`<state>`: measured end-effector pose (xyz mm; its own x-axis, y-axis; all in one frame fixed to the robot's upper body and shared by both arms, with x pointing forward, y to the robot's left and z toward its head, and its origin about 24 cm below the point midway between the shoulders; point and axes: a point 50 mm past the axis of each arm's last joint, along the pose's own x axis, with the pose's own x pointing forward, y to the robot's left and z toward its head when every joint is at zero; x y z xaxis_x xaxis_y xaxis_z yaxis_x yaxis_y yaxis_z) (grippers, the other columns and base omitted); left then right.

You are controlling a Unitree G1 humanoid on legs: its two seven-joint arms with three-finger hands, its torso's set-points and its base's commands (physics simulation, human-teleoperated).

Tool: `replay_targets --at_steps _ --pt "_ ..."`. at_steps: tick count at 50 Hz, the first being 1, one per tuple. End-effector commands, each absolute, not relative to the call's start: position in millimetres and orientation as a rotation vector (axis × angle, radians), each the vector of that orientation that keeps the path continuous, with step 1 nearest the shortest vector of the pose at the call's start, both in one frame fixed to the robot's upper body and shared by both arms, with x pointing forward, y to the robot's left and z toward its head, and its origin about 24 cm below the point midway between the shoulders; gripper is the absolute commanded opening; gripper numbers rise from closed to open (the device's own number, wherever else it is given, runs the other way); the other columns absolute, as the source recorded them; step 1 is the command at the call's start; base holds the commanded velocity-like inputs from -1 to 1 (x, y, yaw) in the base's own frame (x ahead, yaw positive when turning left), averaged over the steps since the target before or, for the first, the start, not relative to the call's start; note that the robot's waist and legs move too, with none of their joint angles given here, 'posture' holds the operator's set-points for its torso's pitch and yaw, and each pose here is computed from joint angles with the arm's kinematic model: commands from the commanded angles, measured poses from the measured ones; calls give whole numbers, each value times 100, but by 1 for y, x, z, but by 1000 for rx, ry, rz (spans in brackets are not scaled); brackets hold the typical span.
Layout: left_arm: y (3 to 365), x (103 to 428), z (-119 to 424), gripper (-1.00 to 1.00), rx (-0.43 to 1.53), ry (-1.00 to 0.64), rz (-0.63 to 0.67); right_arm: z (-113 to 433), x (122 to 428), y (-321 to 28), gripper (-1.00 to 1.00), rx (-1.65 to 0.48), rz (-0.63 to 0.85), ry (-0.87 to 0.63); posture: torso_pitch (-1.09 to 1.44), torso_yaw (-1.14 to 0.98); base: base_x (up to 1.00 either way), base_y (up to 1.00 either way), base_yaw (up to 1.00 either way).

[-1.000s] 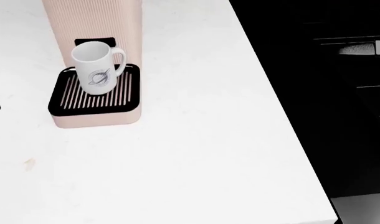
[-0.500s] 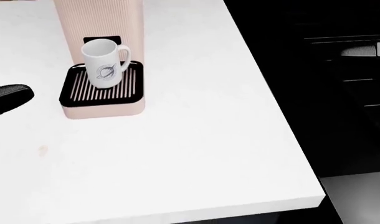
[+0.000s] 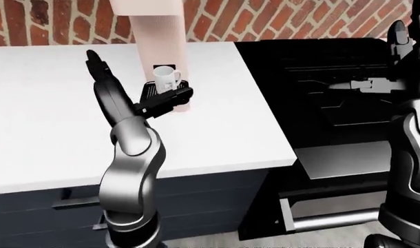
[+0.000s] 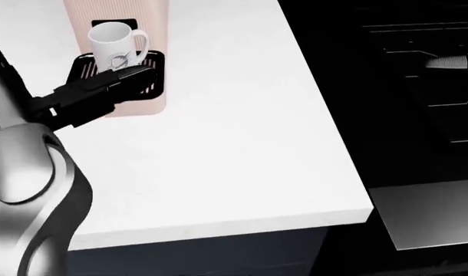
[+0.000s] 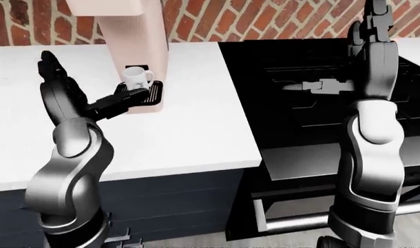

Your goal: Pick the mug from under the coffee machine dispenser and place it on the counter.

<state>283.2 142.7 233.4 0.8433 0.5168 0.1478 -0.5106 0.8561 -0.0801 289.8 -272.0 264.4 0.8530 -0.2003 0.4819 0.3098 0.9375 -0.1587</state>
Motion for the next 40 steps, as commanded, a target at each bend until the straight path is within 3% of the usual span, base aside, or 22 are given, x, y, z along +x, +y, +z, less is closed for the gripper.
replay_targets --at_steps 1,19,40 --pt "141 280 246 100 -65 -243 559 283 282 -271 100 -257 -280 -571 0 0 0 0 0" --pt "99 308 229 100 -87 -166 496 284 281 -272 100 -255 -285 -571 0 0 0 0 0" --pt "87 331 229 100 -122 -147 494 284 281 -274 100 -250 -288 -572 0 0 0 0 0"
